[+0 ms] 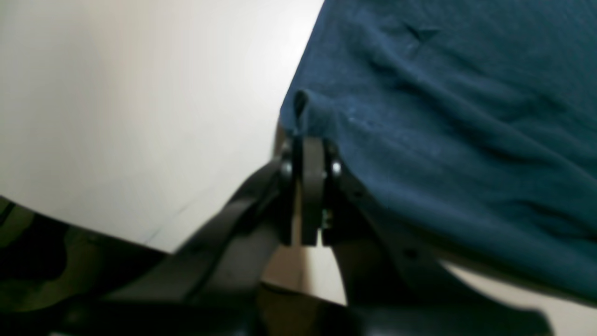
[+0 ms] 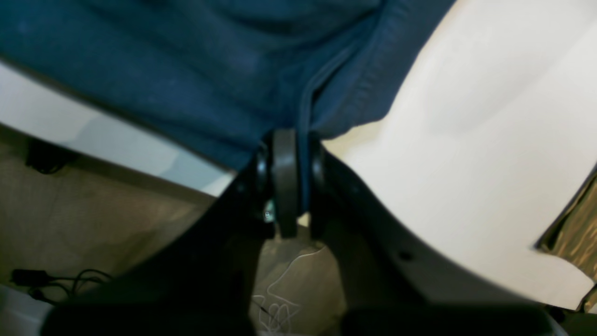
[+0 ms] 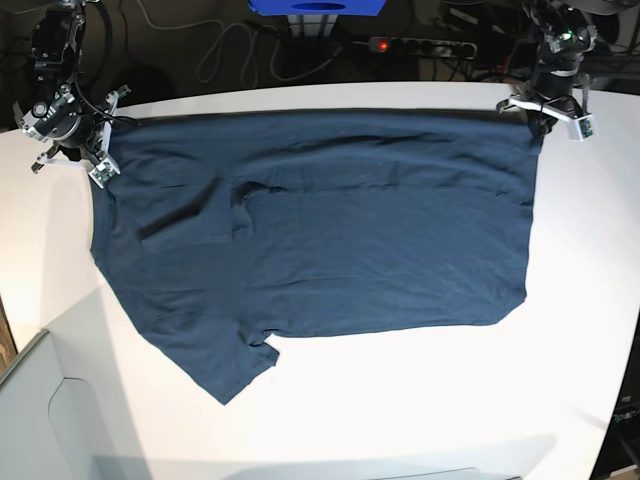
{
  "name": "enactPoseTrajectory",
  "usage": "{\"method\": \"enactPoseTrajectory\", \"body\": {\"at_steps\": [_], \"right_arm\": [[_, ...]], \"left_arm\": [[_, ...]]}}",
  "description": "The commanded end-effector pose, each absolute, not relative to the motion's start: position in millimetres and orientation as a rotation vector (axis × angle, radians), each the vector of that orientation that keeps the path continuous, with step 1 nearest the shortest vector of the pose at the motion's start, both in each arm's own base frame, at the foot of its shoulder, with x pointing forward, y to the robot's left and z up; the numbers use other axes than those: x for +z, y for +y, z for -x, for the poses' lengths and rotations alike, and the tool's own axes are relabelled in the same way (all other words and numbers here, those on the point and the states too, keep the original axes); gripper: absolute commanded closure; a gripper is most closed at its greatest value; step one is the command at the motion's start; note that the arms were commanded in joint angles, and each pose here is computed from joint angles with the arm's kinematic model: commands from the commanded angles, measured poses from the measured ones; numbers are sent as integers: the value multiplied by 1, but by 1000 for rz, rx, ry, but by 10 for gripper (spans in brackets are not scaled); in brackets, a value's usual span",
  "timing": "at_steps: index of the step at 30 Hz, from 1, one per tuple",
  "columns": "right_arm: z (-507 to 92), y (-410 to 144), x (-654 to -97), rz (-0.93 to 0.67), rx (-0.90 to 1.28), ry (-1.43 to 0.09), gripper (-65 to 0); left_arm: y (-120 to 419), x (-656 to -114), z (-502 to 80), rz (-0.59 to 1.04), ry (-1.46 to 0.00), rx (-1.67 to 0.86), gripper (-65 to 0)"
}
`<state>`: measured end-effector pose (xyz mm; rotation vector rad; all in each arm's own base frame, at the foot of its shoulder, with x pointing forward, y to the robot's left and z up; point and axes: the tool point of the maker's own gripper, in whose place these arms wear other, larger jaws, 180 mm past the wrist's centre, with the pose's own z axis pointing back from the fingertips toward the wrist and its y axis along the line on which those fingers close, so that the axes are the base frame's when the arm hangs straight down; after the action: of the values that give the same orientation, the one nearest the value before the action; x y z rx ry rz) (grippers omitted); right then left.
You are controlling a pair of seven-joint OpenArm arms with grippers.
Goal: Fold the T-shirt properly
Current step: 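Move both grippers to the hem corners of the shirt and grasp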
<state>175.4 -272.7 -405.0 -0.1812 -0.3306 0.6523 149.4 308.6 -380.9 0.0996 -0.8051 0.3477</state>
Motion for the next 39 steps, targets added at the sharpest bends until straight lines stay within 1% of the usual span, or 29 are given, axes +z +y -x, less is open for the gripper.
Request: {"method": "enactPoseTrajectory", "body": {"at_steps": [1, 2, 3, 5, 7, 8, 11, 13, 17, 21, 22, 26, 28, 31, 33, 37, 39], "right_arm": [[-179, -277, -398, 200, 670, -344, -34], [-179, -278, -397, 203, 667, -345, -60], [-180, -282, -395, 212, 658, -349, -98], [-182, -288, -385, 238, 644, -369, -193], [-184, -290, -373, 267, 634, -402, -279], [-187, -292, -364, 286, 626, -425, -309], [-191, -297, -343, 339, 585, -482, -381], [-193, -300, -335, 358, 561, -505, -394], [-205, -299, -327, 368, 544, -549, -393], [-222, -297, -316, 378, 538, -597, -393], [-228, -298, -313, 383, 533, -611, -393], [-243, -293, -303, 384, 515, -667, -394], [-246, -293, -302, 386, 513, -673, -394], [-243, -293, -304, 382, 513, -666, -394], [-242, -293, -306, 379, 513, -660, -394], [-233, -293, -312, 372, 517, -633, -393], [-231, -293, -314, 371, 518, -626, -393]], "left_arm": [[311, -372, -153, -106, -838, 343, 0], [311, -372, -153, -106, -839, 343, 0], [310, -371, -152, -107, -840, 341, -28], [309, -371, -148, -108, -834, 340, -114], [312, -363, -150, -123, -855, 338, -175], [314, -358, -150, -133, -869, 340, -190], [320, -337, -152, -140, -932, 371, -195], [325, -323, -153, -152, -970, 385, -195], [334, -307, -155, -182, -1012, 385, -198], [341, -290, -181, -191, -1089, 369, -200], [343, -285, -188, -191, -1111, 369, -211], [354, -265, -227, -176, -1216, 383, -296], [365, -257, -251, -176, -1257, 391, -313], [375, -257, -299, -197, -1255, 348, -316], [376, -265, -328, -184, -1232, 333, -316], [369, -286, -382, -106, -1179, 321, -316], [354, -298, -410, -53, -1177, 306, -316]]}}
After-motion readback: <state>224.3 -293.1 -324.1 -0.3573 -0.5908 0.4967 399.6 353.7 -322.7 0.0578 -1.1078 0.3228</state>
